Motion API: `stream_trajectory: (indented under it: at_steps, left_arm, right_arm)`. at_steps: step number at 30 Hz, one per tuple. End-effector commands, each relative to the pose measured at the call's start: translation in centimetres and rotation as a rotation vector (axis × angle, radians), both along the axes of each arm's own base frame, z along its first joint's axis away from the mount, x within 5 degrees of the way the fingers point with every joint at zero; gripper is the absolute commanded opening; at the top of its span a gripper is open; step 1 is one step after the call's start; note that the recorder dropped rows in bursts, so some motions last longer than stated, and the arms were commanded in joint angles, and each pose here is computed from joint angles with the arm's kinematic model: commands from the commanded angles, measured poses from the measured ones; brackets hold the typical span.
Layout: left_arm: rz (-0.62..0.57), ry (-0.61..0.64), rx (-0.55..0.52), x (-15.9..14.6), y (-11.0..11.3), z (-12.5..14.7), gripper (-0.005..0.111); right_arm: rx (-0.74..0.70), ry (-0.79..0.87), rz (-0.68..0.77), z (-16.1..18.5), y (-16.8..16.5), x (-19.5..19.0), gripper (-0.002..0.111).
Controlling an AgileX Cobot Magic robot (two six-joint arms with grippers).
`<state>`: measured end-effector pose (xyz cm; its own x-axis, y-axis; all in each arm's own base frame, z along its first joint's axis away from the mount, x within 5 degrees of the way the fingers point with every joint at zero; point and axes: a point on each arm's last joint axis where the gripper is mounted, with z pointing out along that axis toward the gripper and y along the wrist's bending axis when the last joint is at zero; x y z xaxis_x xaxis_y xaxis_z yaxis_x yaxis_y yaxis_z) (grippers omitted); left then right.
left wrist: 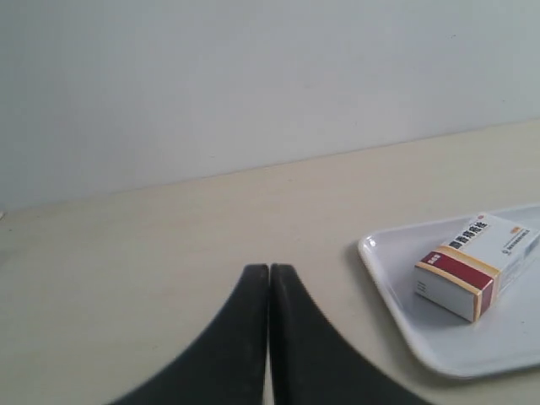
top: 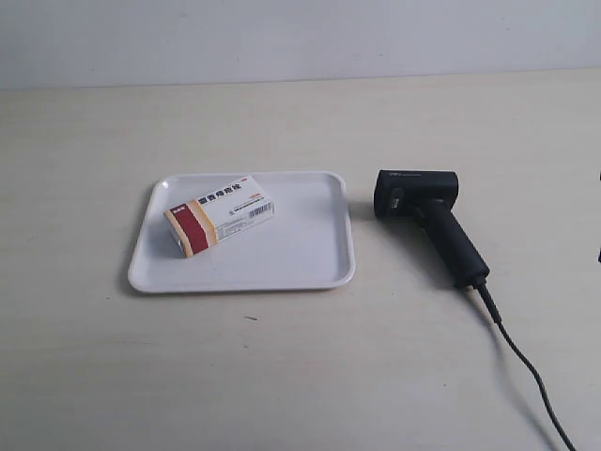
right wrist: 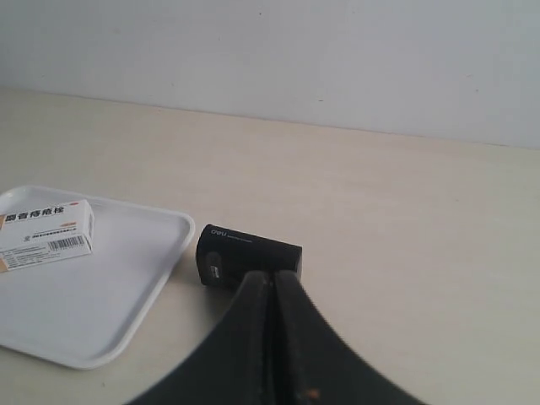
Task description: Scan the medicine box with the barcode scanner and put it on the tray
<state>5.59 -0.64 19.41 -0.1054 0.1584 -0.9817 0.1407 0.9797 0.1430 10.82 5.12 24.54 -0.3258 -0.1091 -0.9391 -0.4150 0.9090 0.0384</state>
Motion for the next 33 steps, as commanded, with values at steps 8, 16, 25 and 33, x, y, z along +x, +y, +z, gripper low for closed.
stream_trajectory:
  at_steps: [8,16,25,33]
  left_arm:
    - [0.069,0.003,-0.044,-0.02,0.35,-0.01,0.003]
    - [0.077,0.004,-0.084,-0.02,0.38,0.01,0.003]
    - [0.077,0.004,-0.083,-0.02,0.38,0.01,0.003]
    - [0.077,0.004,-0.083,-0.02,0.38,0.01,0.003]
  right_arm:
    - [0.001,-0.006,0.002,-0.04,-0.03,-0.09,0.001]
    - [0.016,-0.004,-0.002,0.00,-0.01,-0.08,0.001]
    - [0.016,-0.004,-0.002,0.00,-0.01,-0.08,0.001]
    - [0.016,-0.004,-0.002,0.00,-0.01,-0.08,0.001]
